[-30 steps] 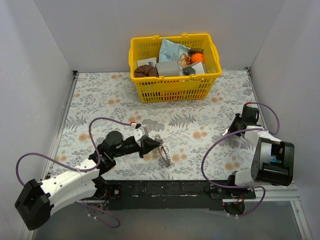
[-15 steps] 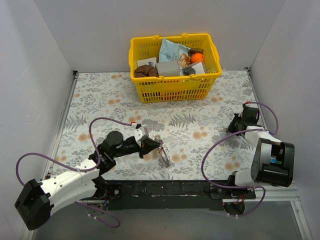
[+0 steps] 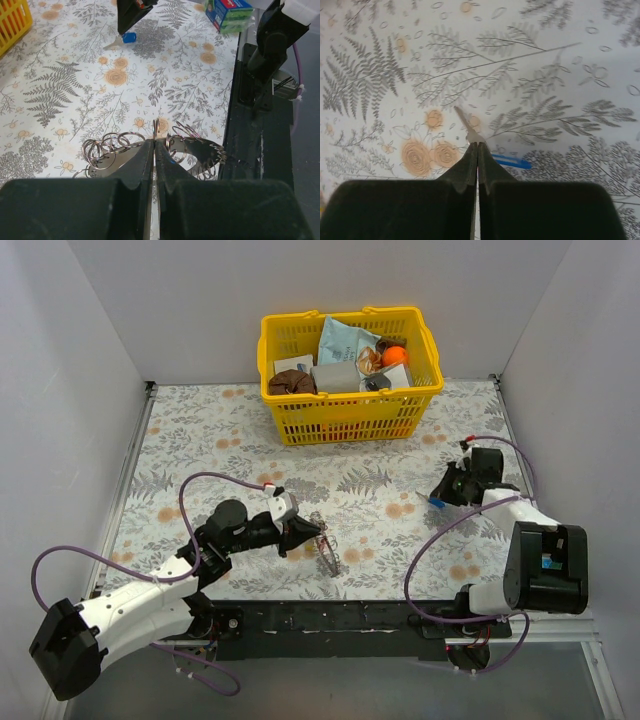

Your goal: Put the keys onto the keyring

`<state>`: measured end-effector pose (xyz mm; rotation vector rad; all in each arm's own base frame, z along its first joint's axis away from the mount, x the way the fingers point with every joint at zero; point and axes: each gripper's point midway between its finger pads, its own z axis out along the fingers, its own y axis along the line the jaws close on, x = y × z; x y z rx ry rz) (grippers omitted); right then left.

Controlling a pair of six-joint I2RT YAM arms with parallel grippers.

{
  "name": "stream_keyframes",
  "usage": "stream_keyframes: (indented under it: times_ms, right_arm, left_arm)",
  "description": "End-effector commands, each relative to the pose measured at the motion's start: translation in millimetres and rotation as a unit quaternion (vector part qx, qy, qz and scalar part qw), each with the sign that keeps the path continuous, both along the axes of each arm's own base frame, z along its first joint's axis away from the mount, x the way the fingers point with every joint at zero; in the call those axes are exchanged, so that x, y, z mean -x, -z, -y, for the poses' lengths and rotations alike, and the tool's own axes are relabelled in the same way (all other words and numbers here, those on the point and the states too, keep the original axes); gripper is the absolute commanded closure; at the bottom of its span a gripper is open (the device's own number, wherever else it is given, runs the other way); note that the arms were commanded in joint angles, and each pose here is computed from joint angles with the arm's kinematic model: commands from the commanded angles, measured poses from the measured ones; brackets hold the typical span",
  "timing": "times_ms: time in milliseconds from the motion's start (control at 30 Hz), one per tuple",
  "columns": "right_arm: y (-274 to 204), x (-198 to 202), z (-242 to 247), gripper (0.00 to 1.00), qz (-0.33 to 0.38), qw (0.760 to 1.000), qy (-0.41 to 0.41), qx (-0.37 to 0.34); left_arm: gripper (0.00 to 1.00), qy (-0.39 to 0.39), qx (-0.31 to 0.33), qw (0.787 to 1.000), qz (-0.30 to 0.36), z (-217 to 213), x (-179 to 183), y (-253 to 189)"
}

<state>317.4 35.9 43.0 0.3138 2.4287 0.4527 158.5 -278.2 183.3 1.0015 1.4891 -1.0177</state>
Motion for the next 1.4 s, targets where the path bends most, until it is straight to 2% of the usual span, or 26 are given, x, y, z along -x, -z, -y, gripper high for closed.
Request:
stream_keyframes:
  times_ms: [0, 100, 400, 600, 767, 1067, 1367]
  right_arm:
    - [-29.9, -12.4, -48.2, 0.99, 0.038, 0.993, -0.115, 0.007]
    - [-31.8, -5.9, -73.8, 0.99, 0.032, 0.985, -0.171, 0.0]
    - [-70.9, 6.1, -128.8, 0.99, 0.079, 0.95, -0.302, -0.005]
    - [-97.8, 14.5, -142.6, 0.99, 0.074, 0.936, -0.343, 0.0]
    - [-107.1, 29.8, -158.8, 0.99, 0.086, 0.914, -0.397, -0.011]
    - [-110.1, 53.7, -176.3, 0.99, 0.115, 0.884, -0.451, -0.037]
    - [-127.3, 76.5, -195.2, 0.99, 0.156, 0.845, -0.508, -0.054]
  left_arm:
    - [1.0, 0.025, 0.036, 0.999, 0.026, 6.9, 5.7, -44.7]
    - [1.0, 0.041, 0.035, 0.998, 0.018, 8.1, 11.6, -52.7]
    - [1.0, 0.02, 0.017, 0.999, 0.022, -1.0, 9.7, -58.7]
    - [1.0, 0.013, -0.02, 0.999, 0.023, -6.8, 7.4, -53.0]
    - [1.0, 0.01, -0.055, 0.998, 0.023, -8.7, 2.9, -41.4]
    - [1.0, -0.025, -0.075, 0.997, 0.001, -7.8, -12.4, -32.2]
    - [1.0, -0.033, -0.1, 0.994, -0.038, 1.5, -21.2, -2.5]
